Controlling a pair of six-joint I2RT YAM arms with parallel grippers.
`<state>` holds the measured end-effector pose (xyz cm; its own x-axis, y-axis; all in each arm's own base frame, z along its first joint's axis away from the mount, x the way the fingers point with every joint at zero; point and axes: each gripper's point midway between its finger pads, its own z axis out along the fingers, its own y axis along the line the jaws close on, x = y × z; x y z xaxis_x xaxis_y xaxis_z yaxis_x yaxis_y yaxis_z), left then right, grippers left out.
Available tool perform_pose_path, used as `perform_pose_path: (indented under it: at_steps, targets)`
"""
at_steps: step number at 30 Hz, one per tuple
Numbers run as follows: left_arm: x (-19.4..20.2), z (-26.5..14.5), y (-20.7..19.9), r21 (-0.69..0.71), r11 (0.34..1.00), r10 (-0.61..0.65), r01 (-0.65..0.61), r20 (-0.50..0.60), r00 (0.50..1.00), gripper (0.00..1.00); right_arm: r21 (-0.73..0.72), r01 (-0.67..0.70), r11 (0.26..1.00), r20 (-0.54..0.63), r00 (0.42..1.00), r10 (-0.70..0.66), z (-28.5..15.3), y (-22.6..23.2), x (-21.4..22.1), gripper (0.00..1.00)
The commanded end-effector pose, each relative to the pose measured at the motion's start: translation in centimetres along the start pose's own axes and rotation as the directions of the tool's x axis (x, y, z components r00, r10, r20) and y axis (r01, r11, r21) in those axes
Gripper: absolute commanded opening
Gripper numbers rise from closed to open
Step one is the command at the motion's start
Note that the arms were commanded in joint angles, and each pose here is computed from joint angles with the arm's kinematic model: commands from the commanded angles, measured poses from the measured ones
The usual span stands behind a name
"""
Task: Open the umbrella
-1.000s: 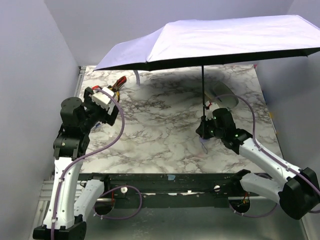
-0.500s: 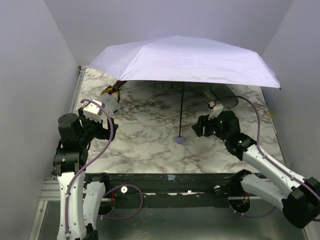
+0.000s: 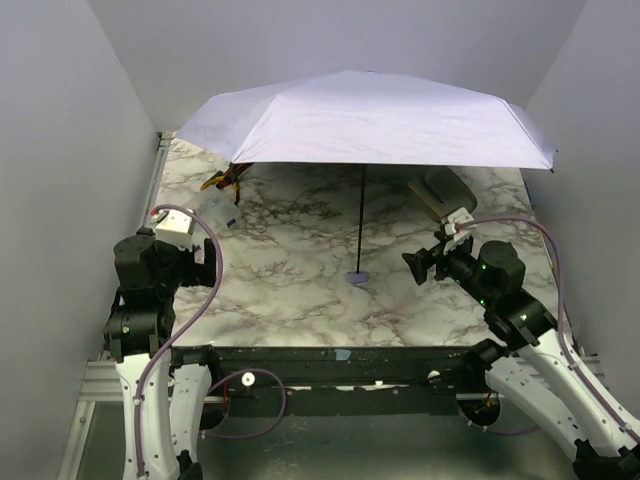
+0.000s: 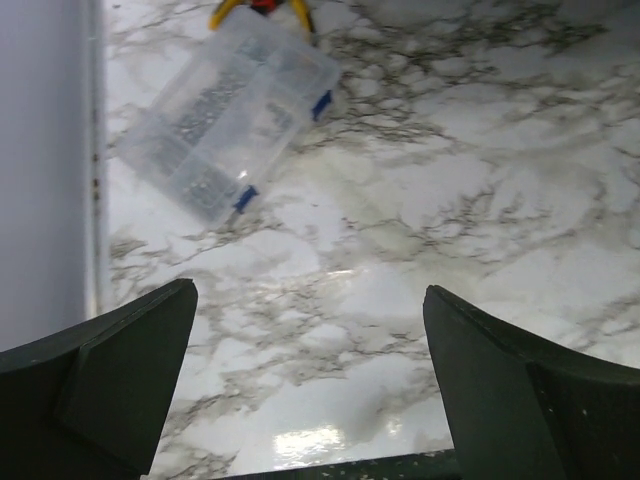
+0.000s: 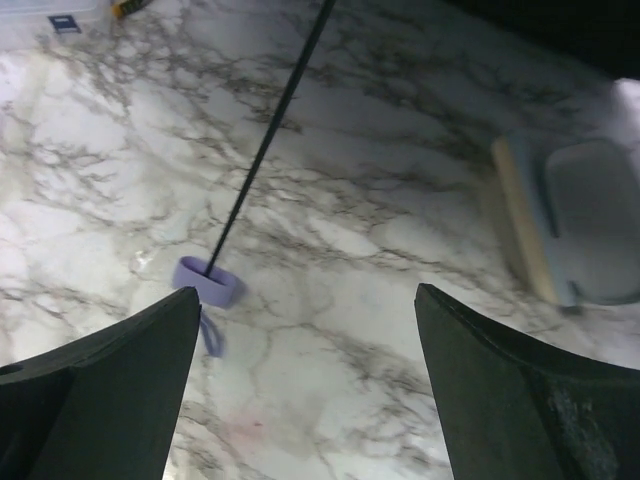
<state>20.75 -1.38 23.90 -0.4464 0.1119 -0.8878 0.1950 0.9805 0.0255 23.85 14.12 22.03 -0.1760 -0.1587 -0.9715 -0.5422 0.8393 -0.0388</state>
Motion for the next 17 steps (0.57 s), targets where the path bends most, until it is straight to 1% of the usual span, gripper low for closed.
perform_pose_path:
  at_steps: [1,3,5,7,12,17]
  targets:
    - [-0.7,-2.0,4.5,-0.255,0.962,0.105,-0.098,0.016,0.994,0.99,0.110,0.211,0.971,-0.066,0.977,-0.205,-2.7,-2.9,-0.6,0.91]
    - [0.1,-2.2,5.3,-0.294,0.941,0.175,-0.167,0.001,0.985,0.99,0.128,0.261,0.957,-0.076,0.964,-0.253,-3.7,-3.5,-1.0,0.92]
    - [1.5,-2.4,6.2,-0.350,0.911,0.224,-0.219,-0.026,0.974,0.98,0.144,0.279,0.950,-0.096,0.959,-0.267,-4.5,-4.0,-0.7,0.92]
    - [3.0,-2.3,6.4,-0.360,0.897,0.257,-0.257,-0.048,0.965,0.99,0.164,0.289,0.943,-0.106,0.956,-0.274,-5.2,-4.6,-0.6,0.93]
    - [4.7,-2.3,5.9,-0.343,0.899,0.269,-0.272,-0.059,0.961,0.99,0.226,0.292,0.929,-0.101,0.956,-0.276,-6.6,-6.0,-1.0,0.94]
    - [4.8,-2.1,5.7,-0.333,0.902,0.273,-0.274,-0.051,0.961,0.98,0.240,0.300,0.923,-0.089,0.954,-0.287,-7.2,-6.3,-1.1,0.94]
